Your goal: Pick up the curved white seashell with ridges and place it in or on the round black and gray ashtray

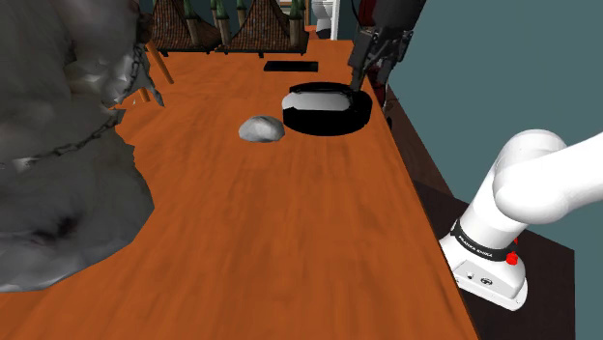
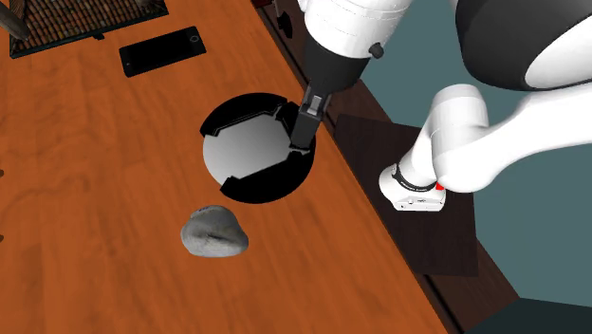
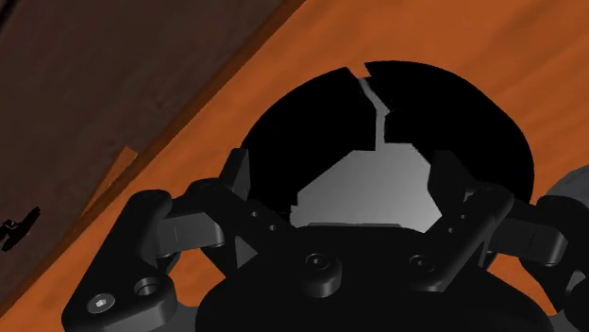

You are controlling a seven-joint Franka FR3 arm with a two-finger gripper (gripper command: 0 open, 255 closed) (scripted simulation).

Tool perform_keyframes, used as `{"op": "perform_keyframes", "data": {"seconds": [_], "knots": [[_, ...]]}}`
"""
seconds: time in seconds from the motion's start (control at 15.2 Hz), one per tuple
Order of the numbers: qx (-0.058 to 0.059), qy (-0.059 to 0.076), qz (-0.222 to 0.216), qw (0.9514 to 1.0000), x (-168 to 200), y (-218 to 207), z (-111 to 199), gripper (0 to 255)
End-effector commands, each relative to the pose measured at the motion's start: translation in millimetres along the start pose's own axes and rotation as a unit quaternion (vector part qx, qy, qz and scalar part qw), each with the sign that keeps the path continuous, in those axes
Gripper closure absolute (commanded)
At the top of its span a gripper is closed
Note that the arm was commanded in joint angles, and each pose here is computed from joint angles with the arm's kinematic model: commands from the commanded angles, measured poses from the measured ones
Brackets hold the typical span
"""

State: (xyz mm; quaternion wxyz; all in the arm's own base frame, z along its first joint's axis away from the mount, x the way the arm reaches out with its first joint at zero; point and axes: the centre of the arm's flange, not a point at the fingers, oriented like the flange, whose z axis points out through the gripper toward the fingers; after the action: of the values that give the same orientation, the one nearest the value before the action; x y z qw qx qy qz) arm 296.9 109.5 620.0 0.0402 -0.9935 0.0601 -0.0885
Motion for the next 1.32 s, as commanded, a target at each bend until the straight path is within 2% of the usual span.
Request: {"op": "perform_keyframes", "data": {"seconds": [0.0, 0.46, 0.92, 1.25], "knots": [[-0.001, 0.014, 0.011, 0.9998, -3.0, -28.7, 5.8, 0], [-0.008, 0.062, 0.045, 0.997, -3.8, -121.2, 25.4, 0], [-0.015, 0.11, 0.08, 0.9906, 3.6, -212.7, 46.0, 0], [-0.015, 0.11, 0.08, 0.9906, 9.3, -211.4, 71.7, 0]]}}
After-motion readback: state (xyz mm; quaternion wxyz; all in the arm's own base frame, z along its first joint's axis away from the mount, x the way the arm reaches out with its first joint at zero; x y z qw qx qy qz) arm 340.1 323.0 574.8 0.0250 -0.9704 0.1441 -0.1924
